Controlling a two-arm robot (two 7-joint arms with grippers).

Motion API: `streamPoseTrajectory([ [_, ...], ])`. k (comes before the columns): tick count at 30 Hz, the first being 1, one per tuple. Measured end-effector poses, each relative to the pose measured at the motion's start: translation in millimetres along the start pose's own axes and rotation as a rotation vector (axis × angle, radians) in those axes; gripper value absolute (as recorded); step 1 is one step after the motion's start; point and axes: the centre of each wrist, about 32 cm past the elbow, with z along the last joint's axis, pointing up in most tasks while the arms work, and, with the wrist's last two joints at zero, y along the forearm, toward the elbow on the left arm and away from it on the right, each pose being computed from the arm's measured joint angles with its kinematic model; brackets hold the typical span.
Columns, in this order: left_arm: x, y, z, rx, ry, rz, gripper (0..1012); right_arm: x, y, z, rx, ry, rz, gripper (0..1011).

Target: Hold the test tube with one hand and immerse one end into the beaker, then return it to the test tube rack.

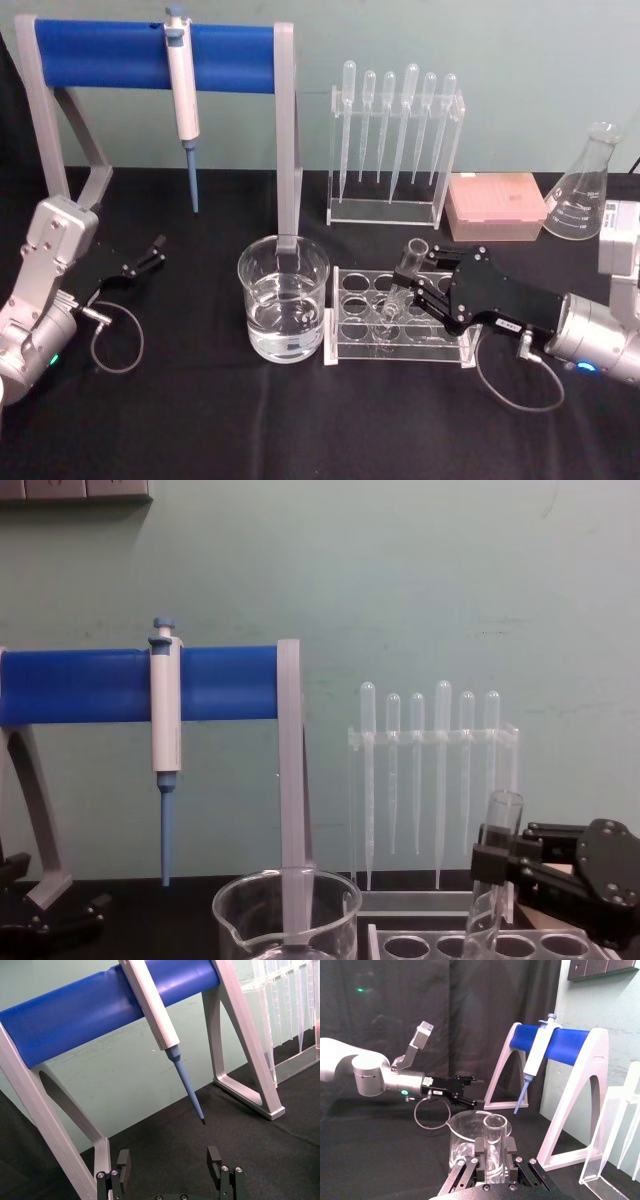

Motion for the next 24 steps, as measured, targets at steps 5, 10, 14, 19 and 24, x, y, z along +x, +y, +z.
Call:
streamPoseTrajectory([
  [5, 0.0, 0.0, 0.0, 0.0, 0.0, 0.0, 1000, -1.3, 0.0, -1.2, -0.009, -0.003, -0.005, 246],
  [10, 0.0, 0.0, 0.0, 0.0, 0.0, 0.0, 1000, -1.7, 0.0, -1.3, -0.011, -0.005, -0.008, 246],
  [14, 0.0, 0.0, 0.0, 0.0, 0.0, 0.0, 1000, -1.6, 0.1, -1.2, -0.011, -0.005, -0.008, 247],
  [19, 0.0, 0.0, 0.0, 0.0, 0.0, 0.0, 1000, -1.5, 0.2, -0.9, -0.01, -0.004, -0.007, 361],
  [24, 0.0, 0.0, 0.0, 0.0, 0.0, 0.0, 1000, -1.4, 0.2, -0.7, -0.009, -0.004, -0.007, 496],
])
